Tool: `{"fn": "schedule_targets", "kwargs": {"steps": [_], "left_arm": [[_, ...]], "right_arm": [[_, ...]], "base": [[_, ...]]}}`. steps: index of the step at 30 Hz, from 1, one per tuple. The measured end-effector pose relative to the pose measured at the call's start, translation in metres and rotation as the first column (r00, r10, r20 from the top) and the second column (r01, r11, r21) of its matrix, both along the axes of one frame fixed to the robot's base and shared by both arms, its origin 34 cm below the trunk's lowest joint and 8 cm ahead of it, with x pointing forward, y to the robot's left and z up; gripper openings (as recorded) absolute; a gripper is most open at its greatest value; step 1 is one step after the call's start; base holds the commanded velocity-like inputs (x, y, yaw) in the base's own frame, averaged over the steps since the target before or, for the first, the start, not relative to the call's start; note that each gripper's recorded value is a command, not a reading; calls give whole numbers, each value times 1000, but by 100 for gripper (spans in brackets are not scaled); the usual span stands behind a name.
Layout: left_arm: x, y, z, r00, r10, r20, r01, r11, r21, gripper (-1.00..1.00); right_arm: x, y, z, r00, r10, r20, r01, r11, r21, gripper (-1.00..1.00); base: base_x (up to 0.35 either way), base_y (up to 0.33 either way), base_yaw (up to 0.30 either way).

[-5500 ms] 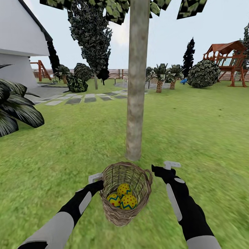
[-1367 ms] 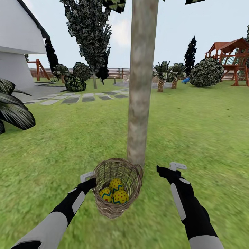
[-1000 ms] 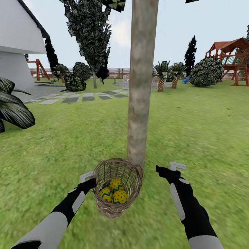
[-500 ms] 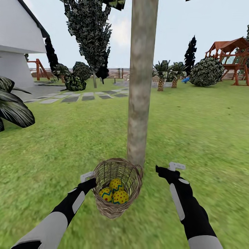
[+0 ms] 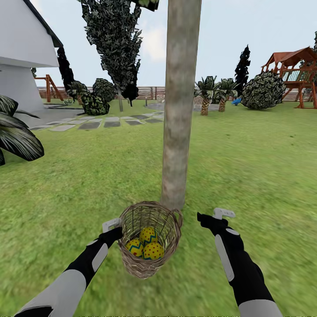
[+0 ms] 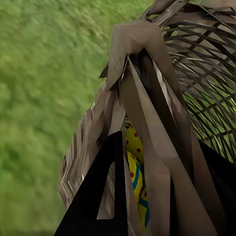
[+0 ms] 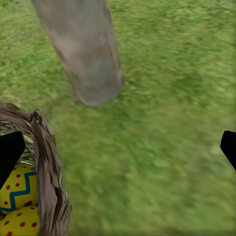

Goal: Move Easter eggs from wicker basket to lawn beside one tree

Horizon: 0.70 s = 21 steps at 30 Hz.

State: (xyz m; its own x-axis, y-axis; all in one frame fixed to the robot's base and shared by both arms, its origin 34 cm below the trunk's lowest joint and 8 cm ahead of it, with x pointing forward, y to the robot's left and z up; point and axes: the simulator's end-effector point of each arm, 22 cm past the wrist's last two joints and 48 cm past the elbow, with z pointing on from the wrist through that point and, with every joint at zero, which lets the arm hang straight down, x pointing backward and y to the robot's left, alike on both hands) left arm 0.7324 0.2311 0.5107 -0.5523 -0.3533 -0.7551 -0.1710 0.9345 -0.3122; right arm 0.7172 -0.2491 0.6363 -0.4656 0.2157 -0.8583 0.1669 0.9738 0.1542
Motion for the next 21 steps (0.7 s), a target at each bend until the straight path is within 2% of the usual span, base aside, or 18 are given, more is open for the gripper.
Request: {"fn": "schedule_targets", "kwargs": {"steps": [21], "left_arm": [[-10, 0, -45, 1000, 0, 1, 0, 1000, 0, -100]], "right_arm": [[-11, 1, -47, 1000, 1, -4, -1, 1000, 0, 100]], "base": [[0, 0, 0]]}}
